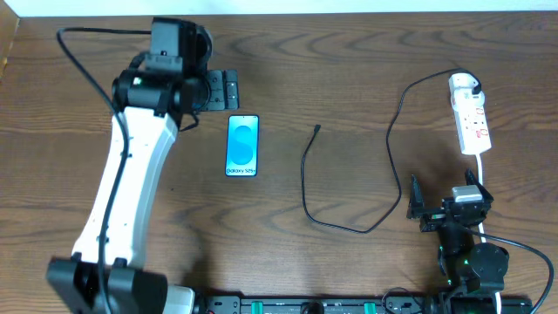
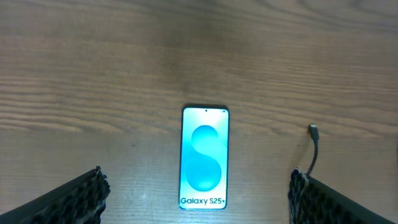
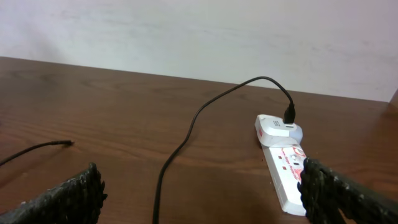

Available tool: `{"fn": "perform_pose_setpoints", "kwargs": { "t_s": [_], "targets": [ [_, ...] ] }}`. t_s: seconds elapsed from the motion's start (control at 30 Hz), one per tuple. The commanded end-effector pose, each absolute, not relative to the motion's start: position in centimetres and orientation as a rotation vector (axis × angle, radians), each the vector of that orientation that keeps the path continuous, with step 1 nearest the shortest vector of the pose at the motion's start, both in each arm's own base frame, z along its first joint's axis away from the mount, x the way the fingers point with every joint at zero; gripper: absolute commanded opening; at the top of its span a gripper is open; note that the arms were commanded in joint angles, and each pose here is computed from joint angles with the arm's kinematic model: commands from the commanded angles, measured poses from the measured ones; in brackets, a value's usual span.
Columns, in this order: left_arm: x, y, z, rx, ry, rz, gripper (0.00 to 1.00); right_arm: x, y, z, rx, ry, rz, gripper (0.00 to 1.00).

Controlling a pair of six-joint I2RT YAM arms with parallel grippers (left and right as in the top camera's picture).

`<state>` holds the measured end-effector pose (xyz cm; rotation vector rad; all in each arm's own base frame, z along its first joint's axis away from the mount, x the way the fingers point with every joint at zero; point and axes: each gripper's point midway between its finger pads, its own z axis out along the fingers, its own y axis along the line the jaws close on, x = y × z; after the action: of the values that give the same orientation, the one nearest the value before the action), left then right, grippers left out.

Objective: Plug charger to phone and switch on socket
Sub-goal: 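Move the left gripper forward over the Galaxy phone, then lower the left gripper and grasp the phone's top edge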

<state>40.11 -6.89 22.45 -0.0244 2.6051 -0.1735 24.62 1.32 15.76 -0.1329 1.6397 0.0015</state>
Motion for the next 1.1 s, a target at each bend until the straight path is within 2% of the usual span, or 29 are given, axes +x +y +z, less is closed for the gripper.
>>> {"fn": "perform_pose_setpoints", "kwargs": {
  "t_s": [0.0, 0.23, 0.5, 1.07],
  "targets": [
    [41.0, -7.6, 19.7, -0.071, 2.683, -0.149, 0.94, 24.6, 1.3, 15.7, -0.123, 1.641, 0.009, 0.99],
    [40.8, -8.4, 11.8, -0.094, 2.911, -0.1, 0.94, 24.6, 1.3, 15.7, -0.123, 1.641, 0.009, 0.99],
    [39.9, -10.2, 5.7, -0.071, 3.068, -0.053, 0.94, 24.6, 1.3, 15.7, -0.123, 1.641, 0.009, 0.99],
    [39.8, -10.1, 1.3, -0.033, 3.128, 0.074, 0.94, 24.6, 1.3, 15.7, -0.123, 1.641, 0.009, 0.99]
  ]
}}
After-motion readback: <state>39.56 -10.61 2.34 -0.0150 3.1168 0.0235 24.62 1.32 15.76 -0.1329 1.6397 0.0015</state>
